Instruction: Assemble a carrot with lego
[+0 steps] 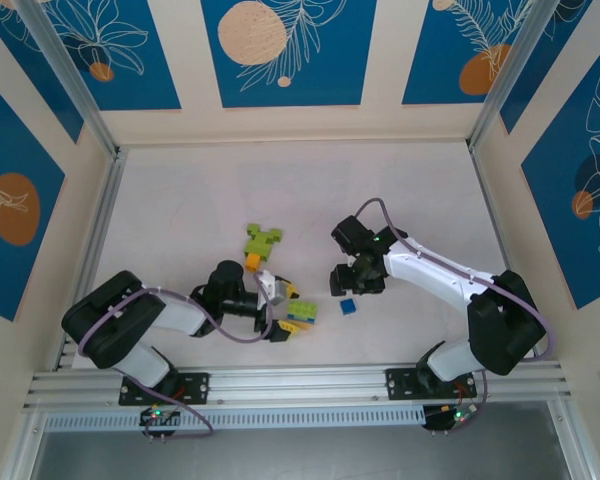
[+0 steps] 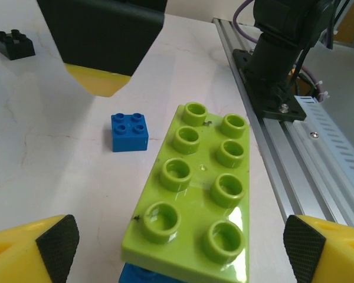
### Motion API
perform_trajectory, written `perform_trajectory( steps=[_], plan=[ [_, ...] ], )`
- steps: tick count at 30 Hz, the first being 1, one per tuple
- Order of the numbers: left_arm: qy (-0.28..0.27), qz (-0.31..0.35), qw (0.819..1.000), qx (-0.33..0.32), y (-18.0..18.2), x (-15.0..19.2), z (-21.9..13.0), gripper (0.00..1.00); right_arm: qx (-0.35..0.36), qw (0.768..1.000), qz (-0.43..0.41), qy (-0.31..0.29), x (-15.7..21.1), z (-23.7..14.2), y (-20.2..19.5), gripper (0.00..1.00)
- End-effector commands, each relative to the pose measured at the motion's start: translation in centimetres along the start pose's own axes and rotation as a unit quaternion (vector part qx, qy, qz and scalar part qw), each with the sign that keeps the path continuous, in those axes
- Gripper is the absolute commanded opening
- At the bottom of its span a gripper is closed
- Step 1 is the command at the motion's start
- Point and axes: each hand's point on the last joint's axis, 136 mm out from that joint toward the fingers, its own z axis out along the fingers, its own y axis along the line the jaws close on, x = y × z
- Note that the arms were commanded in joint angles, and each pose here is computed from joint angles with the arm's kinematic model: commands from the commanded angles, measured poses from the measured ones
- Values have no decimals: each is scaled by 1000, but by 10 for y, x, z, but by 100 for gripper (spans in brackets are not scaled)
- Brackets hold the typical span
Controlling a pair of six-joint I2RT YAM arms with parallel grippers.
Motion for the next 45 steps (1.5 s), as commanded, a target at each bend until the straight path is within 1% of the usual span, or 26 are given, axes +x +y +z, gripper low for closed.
perform_trajectory(
  steps=[1, 9, 12, 13, 14, 20, 27, 33, 40, 45],
  plan=[
    [-28, 40, 998, 33, -11, -16, 3, 90, -3, 1000, 14, 6, 0, 1, -1, 64],
    [-41, 44, 997, 47, -17, -23, 3, 81, -2, 1000, 14, 14, 2, 10, -3, 62],
    [-43, 43, 997, 56, -19, -24, 5, 72, -4, 1000, 14, 11, 0, 9, -4, 61],
    [-44, 43, 996, 60, -20, -25, 5, 67, -4, 1000, 14, 11, 0, 9, -4, 60],
    [-42, 42, 996, 62, -21, -24, 6, 64, -4, 1000, 14, 11, 0, 9, -4, 60],
    [-38, 42, 996, 64, -20, -21, 9, 51, -3, 1000, 15, 16, 1, 9, -7, 60],
    [-27, 40, 997, 55, -17, -14, 10, 48, 1, 1000, 15, 26, 8, 16, -10, 60],
    [-22, 39, 998, 45, -14, -12, 10, 40, 3, 999, 3, 34, 18, 25, -8, 63],
    [-20, 39, 998, 42, -14, -14, 10, 36, 10, 999, -25, 44, 20, 33, -6, 63],
    [-18, 40, 998, 38, -12, -14, 10, 36, 8, 998, -34, 58, 20, 40, -4, 62]
  ],
)
